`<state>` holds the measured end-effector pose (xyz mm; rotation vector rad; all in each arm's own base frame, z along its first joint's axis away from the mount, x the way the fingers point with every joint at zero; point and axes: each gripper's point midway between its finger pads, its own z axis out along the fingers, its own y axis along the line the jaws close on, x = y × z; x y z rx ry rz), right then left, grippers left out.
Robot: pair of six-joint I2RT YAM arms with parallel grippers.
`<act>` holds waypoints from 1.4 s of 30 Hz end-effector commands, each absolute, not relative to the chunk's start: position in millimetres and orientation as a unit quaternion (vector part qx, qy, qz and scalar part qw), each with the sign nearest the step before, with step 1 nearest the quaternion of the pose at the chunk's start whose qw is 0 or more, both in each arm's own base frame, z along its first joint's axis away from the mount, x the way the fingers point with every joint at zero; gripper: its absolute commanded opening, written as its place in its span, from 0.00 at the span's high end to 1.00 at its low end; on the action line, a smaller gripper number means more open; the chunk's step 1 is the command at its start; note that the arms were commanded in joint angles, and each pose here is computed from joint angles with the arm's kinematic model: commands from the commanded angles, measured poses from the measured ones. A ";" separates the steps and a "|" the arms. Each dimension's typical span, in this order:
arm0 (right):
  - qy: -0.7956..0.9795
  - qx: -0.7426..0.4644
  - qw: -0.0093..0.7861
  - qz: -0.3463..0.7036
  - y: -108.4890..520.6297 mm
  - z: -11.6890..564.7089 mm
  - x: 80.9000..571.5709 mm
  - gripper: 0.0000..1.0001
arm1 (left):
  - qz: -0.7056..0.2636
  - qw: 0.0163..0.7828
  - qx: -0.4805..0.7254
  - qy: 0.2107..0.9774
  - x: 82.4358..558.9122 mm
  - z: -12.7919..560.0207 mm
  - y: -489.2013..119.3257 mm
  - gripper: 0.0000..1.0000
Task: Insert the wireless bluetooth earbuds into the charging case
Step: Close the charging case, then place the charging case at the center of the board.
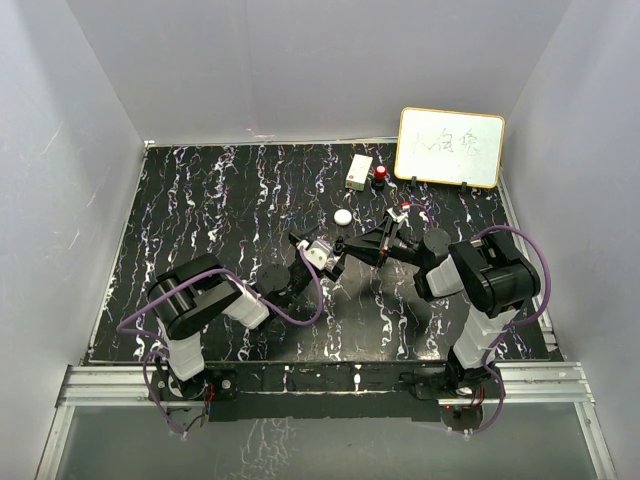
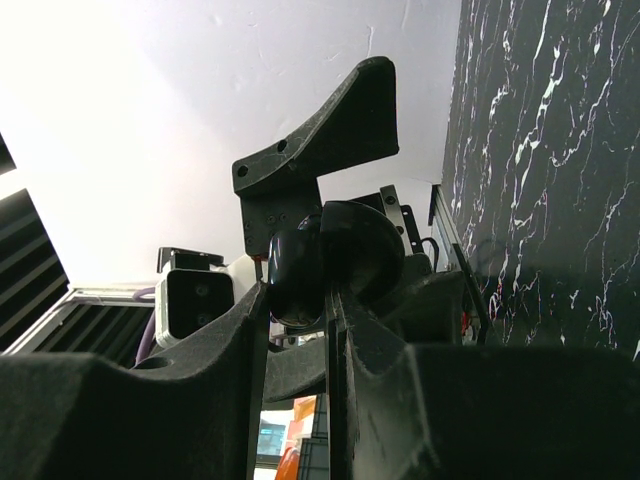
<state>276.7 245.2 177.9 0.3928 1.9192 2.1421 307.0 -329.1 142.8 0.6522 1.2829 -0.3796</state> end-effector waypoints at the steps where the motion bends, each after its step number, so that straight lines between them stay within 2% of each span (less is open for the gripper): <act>1: 0.591 0.010 0.227 0.774 240.2 229.9 254.6 1.00 | -0.195 0.798 0.240 0.517 308.1 201.0 -328.3 0.01; 21: 0.603 0.026 0.221 0.766 238.2 214.2 248.5 1.00 | -0.074 0.823 0.185 0.531 325.9 219.6 -269.4 0.02; 24: 0.608 0.033 0.218 0.763 238.5 207.4 250.4 1.00 | -0.043 0.820 0.130 0.556 328.3 221.0 -241.7 0.02; 28: 0.620 0.049 0.213 0.753 239.7 189.2 256.6 1.00 | -0.012 0.771 0.085 0.631 325.6 200.0 -204.6 0.01; 33: 0.638 0.066 0.226 0.733 241.7 165.1 272.7 1.00 | -0.070 0.675 0.023 0.734 316.3 190.1 -179.9 0.01; 42: 0.703 0.101 0.254 0.657 245.4 123.6 320.3 1.00 | -0.112 0.606 0.028 0.787 294.4 208.4 -179.3 0.01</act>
